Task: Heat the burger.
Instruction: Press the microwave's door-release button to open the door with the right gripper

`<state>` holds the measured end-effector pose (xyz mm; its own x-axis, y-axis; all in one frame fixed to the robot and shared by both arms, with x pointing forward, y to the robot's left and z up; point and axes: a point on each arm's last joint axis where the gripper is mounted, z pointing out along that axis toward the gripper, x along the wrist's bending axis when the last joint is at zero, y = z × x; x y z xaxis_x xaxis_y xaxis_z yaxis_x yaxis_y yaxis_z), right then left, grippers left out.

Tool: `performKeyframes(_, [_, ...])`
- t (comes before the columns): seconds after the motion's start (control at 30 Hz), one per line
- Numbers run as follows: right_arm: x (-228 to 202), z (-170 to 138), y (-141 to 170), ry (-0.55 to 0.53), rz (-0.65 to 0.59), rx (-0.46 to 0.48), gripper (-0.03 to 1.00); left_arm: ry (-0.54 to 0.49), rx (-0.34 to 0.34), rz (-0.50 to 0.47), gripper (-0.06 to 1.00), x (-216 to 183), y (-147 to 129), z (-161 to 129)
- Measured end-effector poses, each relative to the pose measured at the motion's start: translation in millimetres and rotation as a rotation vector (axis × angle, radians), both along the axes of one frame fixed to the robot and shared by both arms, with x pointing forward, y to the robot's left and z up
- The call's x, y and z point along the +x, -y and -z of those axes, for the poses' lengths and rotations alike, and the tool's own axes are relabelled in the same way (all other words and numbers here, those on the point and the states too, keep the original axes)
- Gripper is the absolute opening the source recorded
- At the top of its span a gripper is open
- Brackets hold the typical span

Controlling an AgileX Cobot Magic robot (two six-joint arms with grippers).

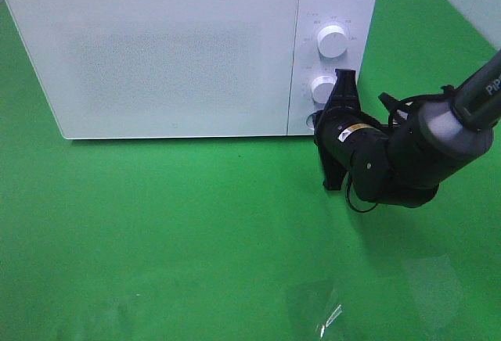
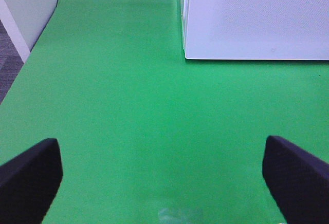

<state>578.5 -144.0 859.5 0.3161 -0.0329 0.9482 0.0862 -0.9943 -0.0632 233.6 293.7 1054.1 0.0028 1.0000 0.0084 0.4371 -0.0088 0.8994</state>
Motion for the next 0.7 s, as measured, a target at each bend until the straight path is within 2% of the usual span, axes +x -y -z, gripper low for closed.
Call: performKeyframes(0.7, [9.2, -1.2, -7.0, -0.032, 0.098, 0.053, 0.0, 0.0, 0.0, 0.0, 0.98, 0.0, 0.0, 0.0])
